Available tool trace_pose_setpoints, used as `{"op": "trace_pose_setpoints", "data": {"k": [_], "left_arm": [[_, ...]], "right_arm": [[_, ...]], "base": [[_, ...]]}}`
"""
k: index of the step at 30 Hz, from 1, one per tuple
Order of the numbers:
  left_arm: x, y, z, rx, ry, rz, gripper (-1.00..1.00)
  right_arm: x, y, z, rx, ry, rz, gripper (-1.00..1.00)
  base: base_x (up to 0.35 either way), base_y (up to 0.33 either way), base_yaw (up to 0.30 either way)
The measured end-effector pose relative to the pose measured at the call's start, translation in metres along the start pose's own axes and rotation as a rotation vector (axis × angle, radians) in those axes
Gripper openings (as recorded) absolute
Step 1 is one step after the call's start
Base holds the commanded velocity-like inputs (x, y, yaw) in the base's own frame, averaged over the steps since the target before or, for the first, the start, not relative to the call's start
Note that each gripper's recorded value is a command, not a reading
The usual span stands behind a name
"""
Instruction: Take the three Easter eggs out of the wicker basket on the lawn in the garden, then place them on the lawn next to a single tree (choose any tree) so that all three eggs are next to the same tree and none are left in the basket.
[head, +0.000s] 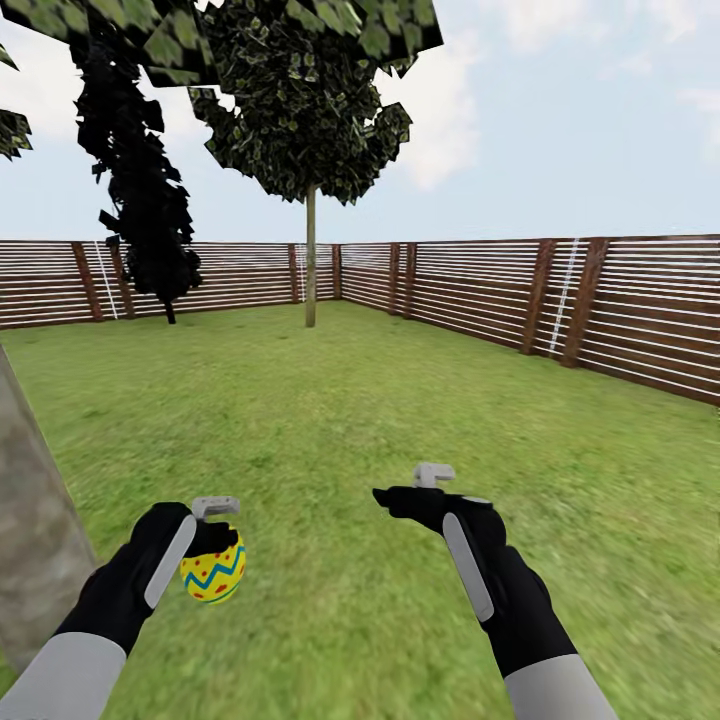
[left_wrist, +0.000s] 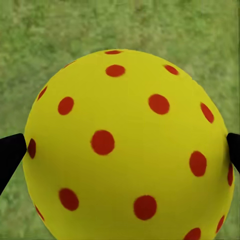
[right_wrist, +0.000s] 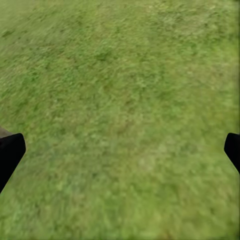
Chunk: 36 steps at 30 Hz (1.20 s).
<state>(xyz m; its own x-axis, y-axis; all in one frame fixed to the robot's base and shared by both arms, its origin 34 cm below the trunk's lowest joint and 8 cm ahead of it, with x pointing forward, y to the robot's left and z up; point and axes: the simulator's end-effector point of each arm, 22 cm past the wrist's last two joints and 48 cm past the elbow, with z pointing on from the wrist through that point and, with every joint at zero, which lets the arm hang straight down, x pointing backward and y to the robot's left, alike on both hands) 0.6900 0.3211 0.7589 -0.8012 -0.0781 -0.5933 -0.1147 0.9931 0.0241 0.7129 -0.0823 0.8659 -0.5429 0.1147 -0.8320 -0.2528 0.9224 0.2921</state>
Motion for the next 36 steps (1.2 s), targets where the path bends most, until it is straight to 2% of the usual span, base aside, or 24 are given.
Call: {"op": "trace_pose_setpoints", "data": {"k": [4, 18, 25, 29, 36], "left_arm": [[0.014, 0.004, 0.011, -0.007, 0.030, -0.010, -1.00], [0.027, 0.006, 0.030, -0.012, 0.020, -0.025, -1.00], [0.023, 0.008, 0.041, -0.017, -0.047, -0.037, -1.00], [0.029, 0.010, 0.052, -0.023, -0.055, -0.043, -1.00], [0.026, 0.011, 0.053, -0.026, -0.059, -0.048, -1.00]], "right_arm": [[0.000, 0.000, 0.000, 0.000, 0.000, 0.000, 1.00], [0.017, -0.005, 0.007, 0.000, 0.000, -0.001, 1.00], [0.018, -0.005, 0.007, -0.005, -0.026, -0.006, 1.00], [0.014, -0.005, 0.004, -0.008, -0.053, -0.013, 1.00], [0.013, -0.005, 0.003, -0.009, -0.058, -0.013, 1.00]], "base": [[0.006, -0.003, -0.006], [0.000, 0.000, 0.000], [0.000, 0.000, 0.000], [0.000, 0.000, 0.000], [0.000, 0.000, 0.000]]}}
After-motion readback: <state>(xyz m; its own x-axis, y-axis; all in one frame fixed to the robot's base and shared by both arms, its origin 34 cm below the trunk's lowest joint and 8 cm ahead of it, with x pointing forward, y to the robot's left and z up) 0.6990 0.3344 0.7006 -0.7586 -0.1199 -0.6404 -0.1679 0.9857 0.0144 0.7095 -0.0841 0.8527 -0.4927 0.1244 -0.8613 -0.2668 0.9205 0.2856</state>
